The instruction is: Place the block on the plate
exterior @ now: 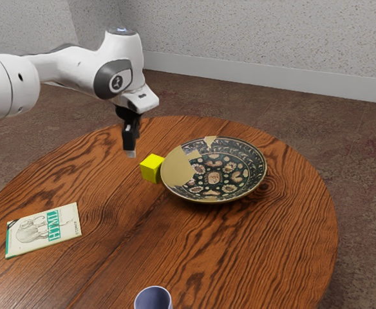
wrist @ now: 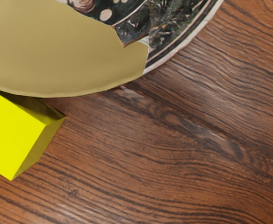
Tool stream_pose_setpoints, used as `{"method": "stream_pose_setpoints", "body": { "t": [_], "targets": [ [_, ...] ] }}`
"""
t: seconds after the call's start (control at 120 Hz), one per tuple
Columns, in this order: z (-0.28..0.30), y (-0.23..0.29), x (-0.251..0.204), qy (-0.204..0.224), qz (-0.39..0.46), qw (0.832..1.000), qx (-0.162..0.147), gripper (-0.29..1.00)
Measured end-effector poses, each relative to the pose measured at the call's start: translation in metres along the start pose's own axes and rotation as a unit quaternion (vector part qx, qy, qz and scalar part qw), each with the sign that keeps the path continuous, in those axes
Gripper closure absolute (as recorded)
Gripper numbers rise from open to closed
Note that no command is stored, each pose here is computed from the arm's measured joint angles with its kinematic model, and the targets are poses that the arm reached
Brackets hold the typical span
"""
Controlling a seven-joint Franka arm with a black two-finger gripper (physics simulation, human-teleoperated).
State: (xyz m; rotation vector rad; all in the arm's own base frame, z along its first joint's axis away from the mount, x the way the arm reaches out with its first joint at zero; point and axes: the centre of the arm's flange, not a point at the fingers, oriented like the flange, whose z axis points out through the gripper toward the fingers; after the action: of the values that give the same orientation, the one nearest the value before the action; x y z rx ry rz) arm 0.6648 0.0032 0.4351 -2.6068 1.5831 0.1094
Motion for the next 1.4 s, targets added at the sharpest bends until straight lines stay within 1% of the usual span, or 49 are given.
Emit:
{"method": "stream_pose_setpoints", "body": {
  "t": [0.117,0.2,0.333,0.558,0.833,1.075,1.4],
  "targets": [
    [0.012,-0.010,0.008,0.008,0.051,0.999,-0.002,0.00],
    [0.013,-0.018,0.011,0.007,0.078,0.997,0.005,0.00],
    [0.027,-0.037,0.004,0.001,0.100,0.995,0.006,0.00],
    [0.052,-0.068,0.009,0.011,0.142,0.990,0.009,0.00],
    [0.077,-0.095,0.017,0.014,0.176,0.984,0.014,0.00],
    [0.110,-0.110,0.015,0.015,0.195,0.981,0.006,0.00],
    [0.144,-0.113,0.019,0.016,0.222,0.975,-0.006,0.00]
  ]
}}
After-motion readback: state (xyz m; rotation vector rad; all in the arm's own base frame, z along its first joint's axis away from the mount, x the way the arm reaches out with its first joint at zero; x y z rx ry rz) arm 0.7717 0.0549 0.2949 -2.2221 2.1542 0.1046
